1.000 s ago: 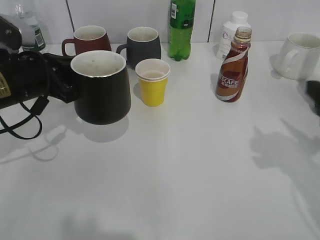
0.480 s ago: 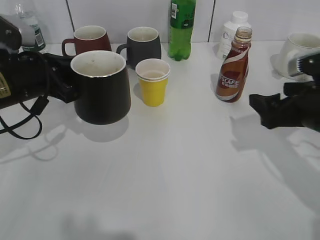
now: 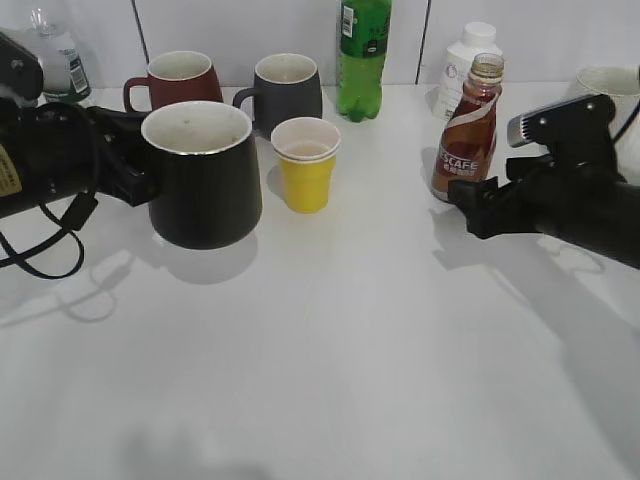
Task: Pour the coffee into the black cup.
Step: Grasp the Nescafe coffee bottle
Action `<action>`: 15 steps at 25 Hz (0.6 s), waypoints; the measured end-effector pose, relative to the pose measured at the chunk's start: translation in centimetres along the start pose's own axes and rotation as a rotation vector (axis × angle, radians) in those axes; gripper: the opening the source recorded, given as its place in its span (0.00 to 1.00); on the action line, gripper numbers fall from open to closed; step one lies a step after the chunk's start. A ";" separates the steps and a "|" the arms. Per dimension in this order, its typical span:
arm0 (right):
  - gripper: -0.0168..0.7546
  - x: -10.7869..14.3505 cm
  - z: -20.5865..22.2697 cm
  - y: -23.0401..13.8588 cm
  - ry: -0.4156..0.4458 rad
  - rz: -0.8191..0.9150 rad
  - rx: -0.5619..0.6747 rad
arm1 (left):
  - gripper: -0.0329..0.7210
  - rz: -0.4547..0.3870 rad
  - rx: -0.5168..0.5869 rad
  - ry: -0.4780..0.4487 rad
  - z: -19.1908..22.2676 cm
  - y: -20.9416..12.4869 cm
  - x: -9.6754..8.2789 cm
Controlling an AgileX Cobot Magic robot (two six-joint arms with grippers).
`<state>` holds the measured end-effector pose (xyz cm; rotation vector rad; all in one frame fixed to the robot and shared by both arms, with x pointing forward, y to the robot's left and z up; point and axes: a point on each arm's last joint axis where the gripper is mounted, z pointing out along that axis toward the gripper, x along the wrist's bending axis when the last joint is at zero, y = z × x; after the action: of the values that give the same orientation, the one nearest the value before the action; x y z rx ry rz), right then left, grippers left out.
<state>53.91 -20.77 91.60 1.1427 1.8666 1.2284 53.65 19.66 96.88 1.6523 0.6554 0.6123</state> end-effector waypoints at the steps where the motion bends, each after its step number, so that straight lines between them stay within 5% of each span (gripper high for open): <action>1: 0.87 0.0 0.5 -0.2 0.001 0.002 0.003 | 0.09 0.000 0.000 0.000 0.0 0.0 0.0; 15: 0.84 -0.9 6.0 -0.1 0.014 0.037 -0.105 | 0.09 -0.003 0.001 -0.002 0.0 0.0 0.0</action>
<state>59.31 -19.22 89.27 1.1185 1.7761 1.3416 53.63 19.65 96.87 1.6525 0.6563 0.6084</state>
